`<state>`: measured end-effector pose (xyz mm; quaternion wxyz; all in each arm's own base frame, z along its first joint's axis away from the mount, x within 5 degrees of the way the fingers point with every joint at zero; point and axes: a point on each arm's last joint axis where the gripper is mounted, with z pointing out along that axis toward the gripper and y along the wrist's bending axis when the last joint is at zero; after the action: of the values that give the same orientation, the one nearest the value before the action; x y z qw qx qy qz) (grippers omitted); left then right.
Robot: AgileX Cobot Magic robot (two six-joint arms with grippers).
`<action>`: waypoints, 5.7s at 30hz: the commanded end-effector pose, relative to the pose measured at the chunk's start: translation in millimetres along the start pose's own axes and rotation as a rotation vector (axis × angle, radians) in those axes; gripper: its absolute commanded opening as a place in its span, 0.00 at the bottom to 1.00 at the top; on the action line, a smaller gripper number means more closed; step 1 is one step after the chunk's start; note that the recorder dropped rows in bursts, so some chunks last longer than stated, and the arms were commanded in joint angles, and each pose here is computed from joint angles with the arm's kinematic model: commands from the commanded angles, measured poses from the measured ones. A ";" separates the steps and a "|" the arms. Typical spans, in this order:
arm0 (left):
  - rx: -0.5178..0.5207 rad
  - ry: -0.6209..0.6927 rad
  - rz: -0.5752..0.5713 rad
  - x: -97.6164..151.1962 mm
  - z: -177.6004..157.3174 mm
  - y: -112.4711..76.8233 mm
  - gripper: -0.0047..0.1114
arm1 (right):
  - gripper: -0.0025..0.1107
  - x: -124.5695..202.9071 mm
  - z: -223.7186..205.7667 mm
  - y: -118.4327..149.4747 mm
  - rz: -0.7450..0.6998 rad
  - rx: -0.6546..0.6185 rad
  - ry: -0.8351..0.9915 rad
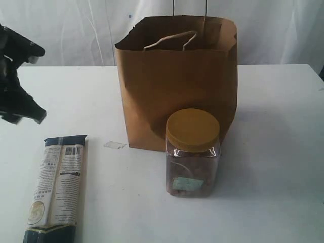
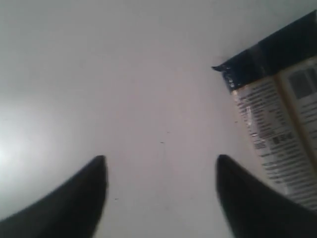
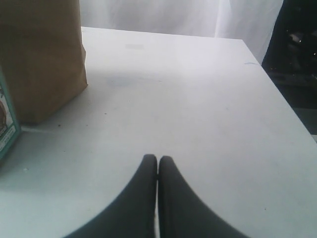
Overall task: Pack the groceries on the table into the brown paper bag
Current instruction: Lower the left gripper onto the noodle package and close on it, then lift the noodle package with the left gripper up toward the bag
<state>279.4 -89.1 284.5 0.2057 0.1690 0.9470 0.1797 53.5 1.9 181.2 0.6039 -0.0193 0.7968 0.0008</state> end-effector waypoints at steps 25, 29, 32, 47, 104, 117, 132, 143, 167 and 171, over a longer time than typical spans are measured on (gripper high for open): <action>0.223 0.120 -0.333 1.0 80.4 -63.8 0.95 | 0.02 -0.5 -0.3 -0.4 0.004 0.007 -0.012; 0.225 0.129 -0.358 1.2 85.5 -66.7 0.95 | 0.02 -0.5 -0.3 -0.4 0.004 0.007 -0.012; 0.249 0.092 -0.391 -1.8 87.1 -69.2 0.95 | 0.02 -0.5 -0.3 -0.4 0.004 0.007 -0.012; 0.211 0.100 -0.387 -1.4 109.0 -76.4 0.95 | 0.02 -0.5 -0.3 -0.4 0.004 0.007 -0.012; 0.142 0.132 -0.025 7.0 87.0 -55.2 0.04 | 0.02 -0.5 -0.3 -0.4 0.004 0.007 -0.012; 0.051 -0.189 0.023 15.0 -18.1 4.6 0.04 | 0.02 -0.5 -0.3 -0.4 0.004 0.007 -0.012; 0.067 -0.539 -0.059 33.7 -90.9 35.4 0.04 | 0.02 -0.5 -0.3 -0.4 0.019 0.007 -0.012; 0.306 -1.652 -0.161 25.2 -208.1 47.8 0.04 | 0.02 -0.5 -0.3 -0.4 0.019 0.007 -0.012; 0.739 -1.883 0.015 -119.7 -242.2 -47.3 0.04 | 0.02 -0.5 -0.3 -0.4 0.019 0.007 -0.012; 0.658 -1.882 0.087 -130.5 -243.4 -64.5 0.04 | 0.02 -0.5 -0.3 -0.4 0.019 0.007 -0.012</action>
<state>276.8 -260.9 487.3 0.7826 0.3131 0.4398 -0.3099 53.5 1.9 181.2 0.6039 -0.0132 0.7969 0.0054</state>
